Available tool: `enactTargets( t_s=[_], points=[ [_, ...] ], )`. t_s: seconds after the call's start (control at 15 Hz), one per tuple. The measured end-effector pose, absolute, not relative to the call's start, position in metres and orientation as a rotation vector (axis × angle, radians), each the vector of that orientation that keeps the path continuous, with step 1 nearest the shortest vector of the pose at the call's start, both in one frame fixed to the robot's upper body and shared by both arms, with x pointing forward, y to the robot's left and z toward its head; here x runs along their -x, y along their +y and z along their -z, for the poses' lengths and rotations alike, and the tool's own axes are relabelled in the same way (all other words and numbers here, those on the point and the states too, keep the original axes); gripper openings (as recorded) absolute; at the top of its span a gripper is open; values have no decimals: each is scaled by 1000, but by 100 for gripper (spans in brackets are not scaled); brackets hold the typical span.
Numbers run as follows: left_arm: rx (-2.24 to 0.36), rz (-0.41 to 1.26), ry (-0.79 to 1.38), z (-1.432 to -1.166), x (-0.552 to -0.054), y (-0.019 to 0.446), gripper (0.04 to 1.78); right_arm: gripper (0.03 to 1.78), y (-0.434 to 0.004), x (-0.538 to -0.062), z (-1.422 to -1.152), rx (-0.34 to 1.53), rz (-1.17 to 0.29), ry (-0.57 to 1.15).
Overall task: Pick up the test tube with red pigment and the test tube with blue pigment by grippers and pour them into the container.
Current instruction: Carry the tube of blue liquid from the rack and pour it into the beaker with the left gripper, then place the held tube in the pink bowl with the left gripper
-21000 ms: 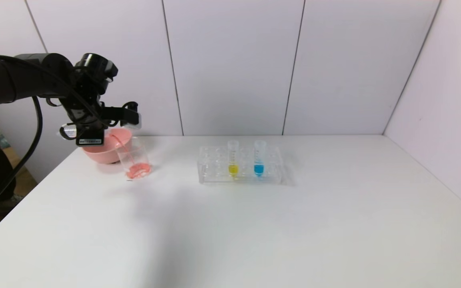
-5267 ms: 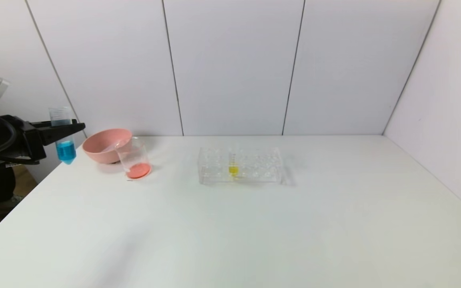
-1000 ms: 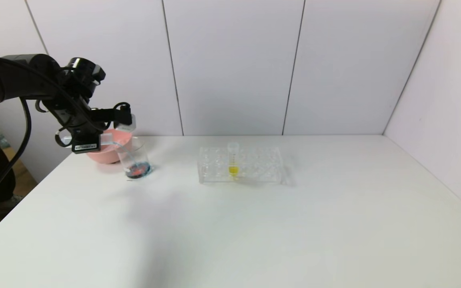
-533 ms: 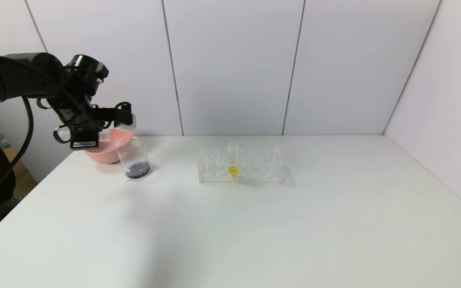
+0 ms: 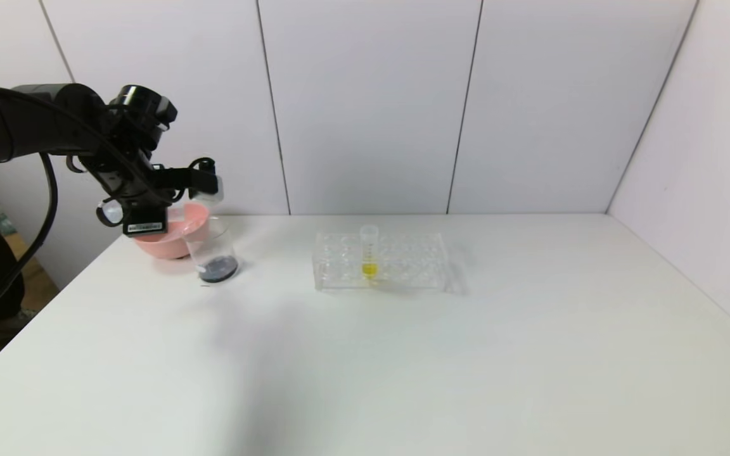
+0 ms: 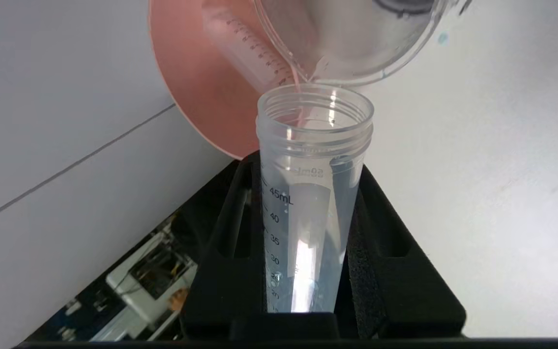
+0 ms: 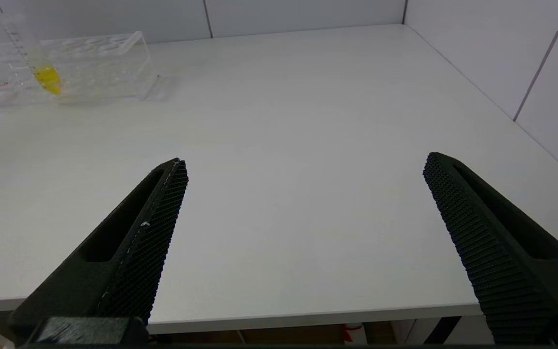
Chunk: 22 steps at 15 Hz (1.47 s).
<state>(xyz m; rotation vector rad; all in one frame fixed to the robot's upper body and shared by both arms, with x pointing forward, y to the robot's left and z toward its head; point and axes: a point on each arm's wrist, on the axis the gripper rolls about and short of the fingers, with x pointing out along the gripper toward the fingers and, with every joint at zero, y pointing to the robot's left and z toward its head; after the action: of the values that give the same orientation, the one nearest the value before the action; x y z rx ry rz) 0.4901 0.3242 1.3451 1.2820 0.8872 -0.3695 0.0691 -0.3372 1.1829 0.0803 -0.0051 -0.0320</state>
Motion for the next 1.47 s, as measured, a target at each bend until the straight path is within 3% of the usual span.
enactTargets(
  t_s=[0.4, 0.8, 1.0, 1.47],
  points=[
    [-779, 441, 569, -1363, -498, 346, 49, 177, -337, -69, -1183, -80, 32, -6],
    [-269, 217, 337, -1375, -512, 351, 49, 177, -337, -69, -1183, -80, 32, -5],
    [-97, 40, 195, -1361, -513, 354, 49, 177, -337, -69, -1183, -80, 32, -6],
    [8, -283, -189, -1296, -491, 360, 49, 177, -337, -69, -1183, -80, 32, -6]
  ],
)
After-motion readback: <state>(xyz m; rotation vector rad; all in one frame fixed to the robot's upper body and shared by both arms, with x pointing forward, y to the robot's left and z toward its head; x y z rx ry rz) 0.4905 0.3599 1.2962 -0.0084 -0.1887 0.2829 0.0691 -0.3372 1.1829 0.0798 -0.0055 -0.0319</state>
